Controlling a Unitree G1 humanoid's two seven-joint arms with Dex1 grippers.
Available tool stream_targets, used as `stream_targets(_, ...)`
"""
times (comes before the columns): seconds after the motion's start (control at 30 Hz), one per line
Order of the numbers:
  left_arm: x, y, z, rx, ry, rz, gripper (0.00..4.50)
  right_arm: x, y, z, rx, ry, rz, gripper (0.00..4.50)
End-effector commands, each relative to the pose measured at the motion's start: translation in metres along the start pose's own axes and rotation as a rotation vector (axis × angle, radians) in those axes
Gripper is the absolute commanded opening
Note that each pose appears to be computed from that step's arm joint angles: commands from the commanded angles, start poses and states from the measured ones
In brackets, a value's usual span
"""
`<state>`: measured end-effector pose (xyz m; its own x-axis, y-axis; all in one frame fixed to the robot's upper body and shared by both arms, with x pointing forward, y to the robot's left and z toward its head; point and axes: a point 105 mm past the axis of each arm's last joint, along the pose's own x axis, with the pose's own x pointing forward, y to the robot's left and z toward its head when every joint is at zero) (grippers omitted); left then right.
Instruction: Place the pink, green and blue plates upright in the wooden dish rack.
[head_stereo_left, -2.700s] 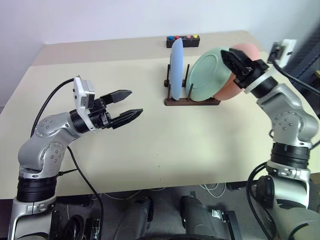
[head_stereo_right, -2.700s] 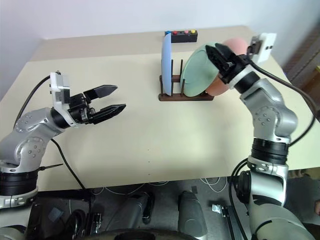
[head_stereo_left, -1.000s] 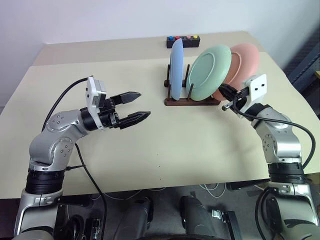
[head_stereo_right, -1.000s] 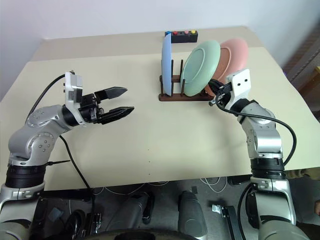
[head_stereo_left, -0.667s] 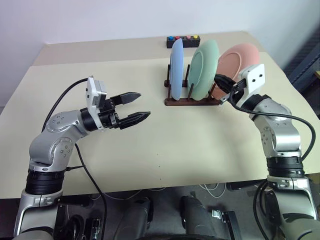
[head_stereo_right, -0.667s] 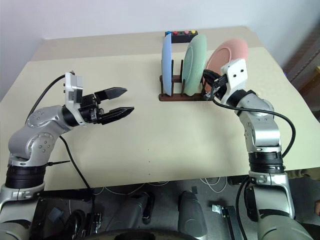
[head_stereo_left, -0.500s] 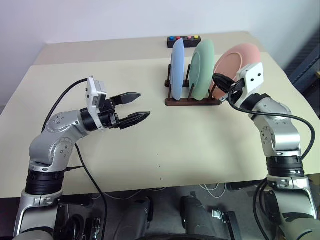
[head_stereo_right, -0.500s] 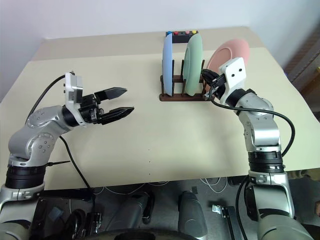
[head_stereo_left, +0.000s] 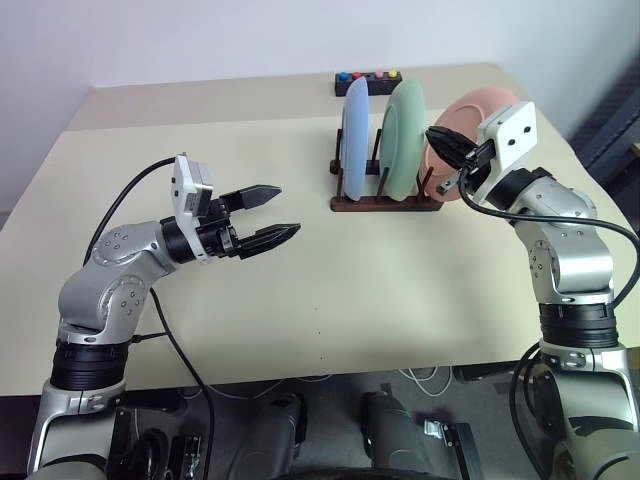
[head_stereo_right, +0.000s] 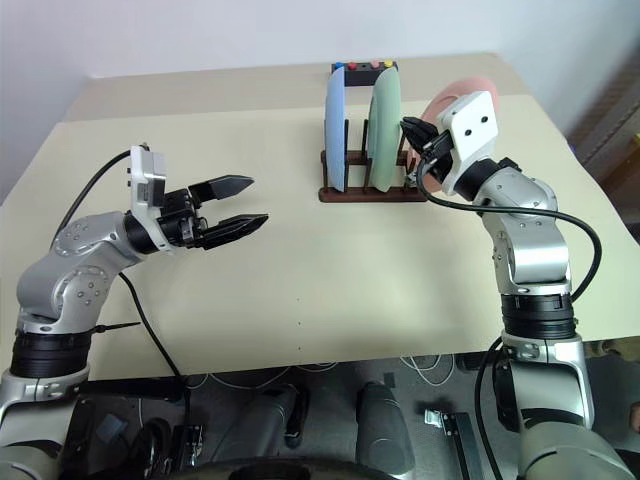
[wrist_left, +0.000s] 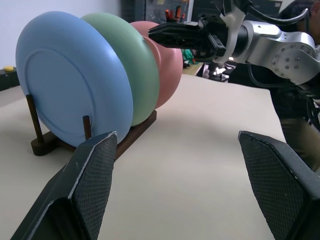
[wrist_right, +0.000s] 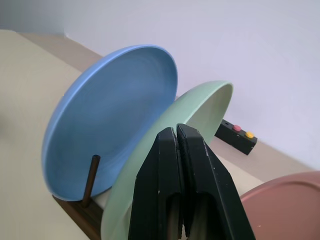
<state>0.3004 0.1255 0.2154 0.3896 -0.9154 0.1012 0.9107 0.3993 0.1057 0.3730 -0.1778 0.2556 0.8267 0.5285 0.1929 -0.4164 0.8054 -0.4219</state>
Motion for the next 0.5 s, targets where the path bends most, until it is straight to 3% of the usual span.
stream_targets(0.03,0.001,-0.001,0.009,0.03,-0.028,-0.009,3.99,-0.012,-0.046,0.046,0.109,-0.195,-0.187,0.04)
stream_targets(0.13,0.001,-0.001,0.009,0.027,-0.03,-0.01,3.99,-0.032,-0.089,0.065,0.194,-0.306,-0.366,0.04)
stream_targets(0.23,0.002,-0.001,0.009,0.025,-0.034,-0.012,3.99,-0.051,-0.118,0.066,0.192,-0.324,-0.507,0.04)
stream_targets(0.37,0.004,-0.002,0.008,0.02,-0.038,-0.019,3.99,-0.075,-0.148,0.035,0.138,-0.204,-0.699,0.04)
stream_targets(0.5,0.004,-0.003,0.009,0.022,-0.034,-0.026,3.99,-0.074,-0.141,-0.015,0.063,0.04,-0.698,0.04)
